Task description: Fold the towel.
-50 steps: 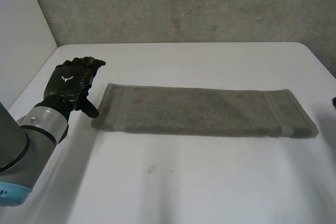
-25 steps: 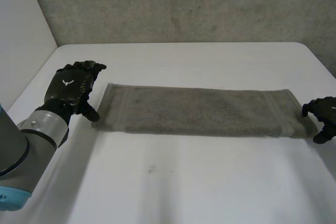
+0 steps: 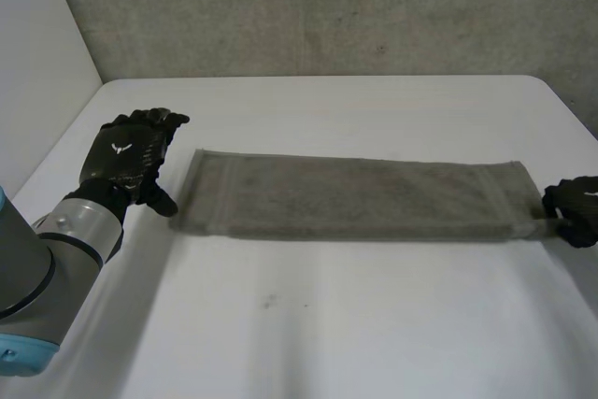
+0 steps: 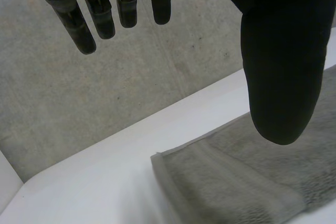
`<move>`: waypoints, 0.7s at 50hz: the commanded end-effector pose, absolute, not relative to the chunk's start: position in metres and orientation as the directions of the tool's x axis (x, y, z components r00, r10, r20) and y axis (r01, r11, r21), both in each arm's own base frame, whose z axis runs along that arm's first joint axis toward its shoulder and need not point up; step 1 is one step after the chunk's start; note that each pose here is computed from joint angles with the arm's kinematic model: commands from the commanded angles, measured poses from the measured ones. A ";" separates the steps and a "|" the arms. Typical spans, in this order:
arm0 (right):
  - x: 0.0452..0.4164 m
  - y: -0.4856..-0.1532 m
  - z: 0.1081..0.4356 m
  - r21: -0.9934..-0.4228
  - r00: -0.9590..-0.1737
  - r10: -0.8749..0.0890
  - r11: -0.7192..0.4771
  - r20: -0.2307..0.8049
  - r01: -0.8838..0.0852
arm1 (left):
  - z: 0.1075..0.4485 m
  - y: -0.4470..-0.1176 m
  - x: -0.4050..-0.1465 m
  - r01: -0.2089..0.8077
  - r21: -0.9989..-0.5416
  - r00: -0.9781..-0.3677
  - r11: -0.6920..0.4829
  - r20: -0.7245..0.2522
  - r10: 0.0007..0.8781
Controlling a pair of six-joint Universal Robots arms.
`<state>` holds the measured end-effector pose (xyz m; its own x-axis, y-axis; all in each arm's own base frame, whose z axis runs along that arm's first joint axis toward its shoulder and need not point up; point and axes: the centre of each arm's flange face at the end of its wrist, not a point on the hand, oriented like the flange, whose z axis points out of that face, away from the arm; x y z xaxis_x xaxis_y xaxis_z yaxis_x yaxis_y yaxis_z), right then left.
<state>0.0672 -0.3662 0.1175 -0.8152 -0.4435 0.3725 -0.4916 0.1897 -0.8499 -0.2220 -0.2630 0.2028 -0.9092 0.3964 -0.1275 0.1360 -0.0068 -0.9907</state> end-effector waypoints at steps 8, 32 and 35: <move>0.029 -0.390 0.140 -0.787 -0.807 -0.210 0.190 0.552 -0.588 | 0.204 -0.262 -0.223 0.135 -0.991 -0.908 -0.011 -0.129 0.399; 0.185 -0.376 0.241 -0.730 -0.677 -0.274 -0.277 0.683 -0.625 | 0.243 -0.270 -0.231 0.132 -0.990 -0.902 -0.051 -0.141 0.408; 0.236 -0.356 0.238 -0.725 -0.627 -0.364 -0.366 0.688 -0.583 | 0.255 -0.274 -0.232 0.132 -0.990 -0.903 -0.054 -0.143 0.406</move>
<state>0.1463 -0.3869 0.2346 -0.7030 -0.2177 0.6771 -0.6495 -0.1914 -0.7359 -0.2299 -0.2693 0.2363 -0.9032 0.4052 -0.1416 0.1319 -0.0520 -0.9899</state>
